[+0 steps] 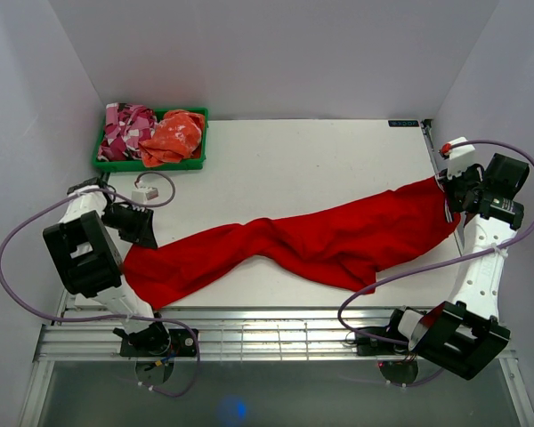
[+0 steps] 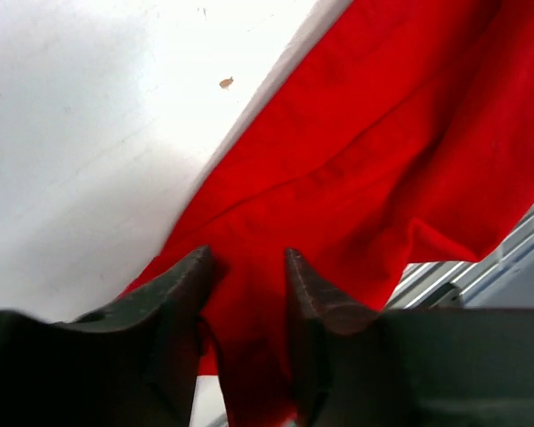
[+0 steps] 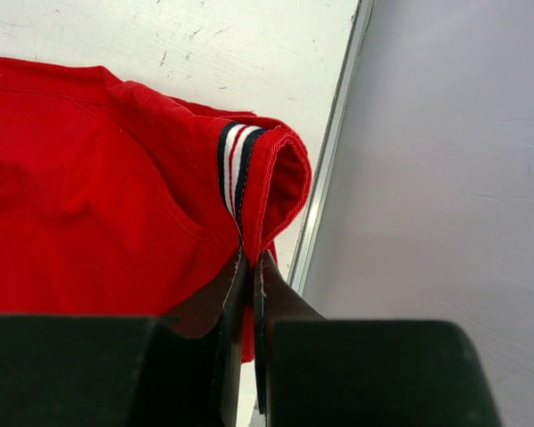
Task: Fold and stack the trousers
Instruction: Flatten the trousers out
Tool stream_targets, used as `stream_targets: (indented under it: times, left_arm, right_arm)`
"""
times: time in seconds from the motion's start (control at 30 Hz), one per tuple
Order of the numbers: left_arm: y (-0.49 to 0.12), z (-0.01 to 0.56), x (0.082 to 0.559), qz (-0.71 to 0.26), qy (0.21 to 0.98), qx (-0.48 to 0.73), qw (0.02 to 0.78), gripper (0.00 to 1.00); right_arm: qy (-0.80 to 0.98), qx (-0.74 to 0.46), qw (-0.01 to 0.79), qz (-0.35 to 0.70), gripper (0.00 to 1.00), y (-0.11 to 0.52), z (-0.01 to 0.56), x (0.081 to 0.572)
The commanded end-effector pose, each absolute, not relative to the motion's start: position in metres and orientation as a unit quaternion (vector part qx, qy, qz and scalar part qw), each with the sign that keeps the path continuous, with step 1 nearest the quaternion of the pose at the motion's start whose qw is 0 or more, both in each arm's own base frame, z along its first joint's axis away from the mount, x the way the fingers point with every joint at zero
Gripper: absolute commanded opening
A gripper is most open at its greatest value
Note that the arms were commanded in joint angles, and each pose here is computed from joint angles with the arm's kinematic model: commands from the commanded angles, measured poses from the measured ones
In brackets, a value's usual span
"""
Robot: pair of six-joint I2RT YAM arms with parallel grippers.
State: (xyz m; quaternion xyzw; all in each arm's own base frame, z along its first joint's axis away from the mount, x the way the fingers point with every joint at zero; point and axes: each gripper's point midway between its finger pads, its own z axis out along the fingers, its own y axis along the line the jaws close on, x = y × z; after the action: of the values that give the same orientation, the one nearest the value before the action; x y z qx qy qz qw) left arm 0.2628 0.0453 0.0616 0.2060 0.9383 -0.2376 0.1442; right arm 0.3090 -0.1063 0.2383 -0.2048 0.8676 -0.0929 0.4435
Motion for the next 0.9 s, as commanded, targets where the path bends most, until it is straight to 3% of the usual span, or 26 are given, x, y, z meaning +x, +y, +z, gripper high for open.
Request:
stream_targets:
  times: [0.0,0.03,0.1,0.13,0.6,0.87]
  left_arm:
    - [0.039,0.084,0.255,-0.254,0.931,0.203,0.165,0.38]
    - [0.04,0.086,0.256,-0.254,0.93,0.204,0.171,0.23]
    - [0.043,0.097,0.261,-0.246,0.927,0.207,0.195,0.04]
    - [0.046,0.102,0.267,-0.238,0.925,0.207,0.211,0.0]
    - [0.124,0.274,0.308,-0.111,0.816,0.186,0.537,0.0]
    - [0.172,0.283,0.291,0.007,0.767,0.135,0.627,0.0]
  right_arm:
    - [0.853,-0.212,0.466,-0.103,0.08,-0.105,0.256,0.31]
    - [0.852,-0.212,0.468,-0.104,0.08,-0.105,0.257,0.309]
    - [0.851,-0.212,0.468,-0.105,0.08,-0.105,0.257,0.309]
    - [0.851,-0.211,0.469,-0.108,0.08,-0.106,0.259,0.309]
    - [0.836,-0.163,0.511,-0.118,0.08,-0.124,0.295,0.311]
    - [0.839,-0.119,0.515,-0.131,0.08,-0.161,0.296,0.309]
